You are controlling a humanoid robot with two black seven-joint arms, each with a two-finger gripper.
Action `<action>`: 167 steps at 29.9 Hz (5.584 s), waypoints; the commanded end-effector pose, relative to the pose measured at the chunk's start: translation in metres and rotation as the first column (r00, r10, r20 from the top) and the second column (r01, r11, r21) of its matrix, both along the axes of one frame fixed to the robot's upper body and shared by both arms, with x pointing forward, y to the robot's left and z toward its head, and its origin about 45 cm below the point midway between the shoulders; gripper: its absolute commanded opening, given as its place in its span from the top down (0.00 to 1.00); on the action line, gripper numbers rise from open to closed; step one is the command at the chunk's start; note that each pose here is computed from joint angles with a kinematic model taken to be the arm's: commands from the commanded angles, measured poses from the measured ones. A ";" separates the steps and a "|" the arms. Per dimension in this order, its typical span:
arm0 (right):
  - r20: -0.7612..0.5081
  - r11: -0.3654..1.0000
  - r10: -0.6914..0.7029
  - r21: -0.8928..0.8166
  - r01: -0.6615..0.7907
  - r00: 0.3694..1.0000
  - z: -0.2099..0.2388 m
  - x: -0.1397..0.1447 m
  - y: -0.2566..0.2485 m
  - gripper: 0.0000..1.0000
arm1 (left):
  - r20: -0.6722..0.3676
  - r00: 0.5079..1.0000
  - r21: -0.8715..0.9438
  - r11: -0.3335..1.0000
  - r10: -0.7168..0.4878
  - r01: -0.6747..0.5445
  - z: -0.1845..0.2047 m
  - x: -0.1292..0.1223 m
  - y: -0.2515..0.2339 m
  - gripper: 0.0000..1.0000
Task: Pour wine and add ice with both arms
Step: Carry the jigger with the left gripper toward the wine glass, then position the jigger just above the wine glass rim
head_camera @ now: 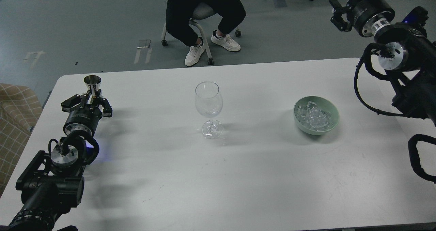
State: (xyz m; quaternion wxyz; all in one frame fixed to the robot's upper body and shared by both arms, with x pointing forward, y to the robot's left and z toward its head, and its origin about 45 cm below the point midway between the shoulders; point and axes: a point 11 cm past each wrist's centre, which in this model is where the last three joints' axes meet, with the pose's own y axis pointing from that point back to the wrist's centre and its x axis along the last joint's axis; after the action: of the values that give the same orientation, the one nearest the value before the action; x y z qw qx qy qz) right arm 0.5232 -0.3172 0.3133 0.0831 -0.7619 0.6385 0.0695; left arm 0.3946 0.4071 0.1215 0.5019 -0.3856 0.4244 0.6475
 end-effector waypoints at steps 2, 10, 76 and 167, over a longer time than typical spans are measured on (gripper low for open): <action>0.001 1.000 0.000 0.002 0.000 1.000 0.000 0.000 0.000 0.00 | 0.038 0.999 -0.008 1.000 -0.004 0.004 0.004 0.000 0.000 0.75; 0.001 1.000 0.000 0.000 0.000 1.000 0.000 0.000 0.000 0.00 | 0.110 0.994 -0.027 1.000 0.007 -0.004 0.014 0.001 0.004 0.77; -0.004 1.000 -0.019 -0.013 0.019 1.000 -0.002 -0.003 -0.013 0.00 | 0.236 0.917 -0.109 0.929 -0.321 0.353 0.092 -0.030 -0.155 1.00; 0.009 1.000 -0.019 -0.015 0.019 1.000 0.004 -0.002 -0.015 0.00 | 0.058 0.809 0.487 0.724 -0.585 0.488 0.106 -0.044 -0.209 1.00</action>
State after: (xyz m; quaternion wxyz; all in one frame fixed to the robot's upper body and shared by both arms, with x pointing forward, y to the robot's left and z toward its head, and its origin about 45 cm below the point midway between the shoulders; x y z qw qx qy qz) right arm 0.5212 -0.3320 0.3174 0.0813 -0.7569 0.6456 0.0606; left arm 0.3503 0.1979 0.2253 0.7816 -0.1848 0.3068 0.5107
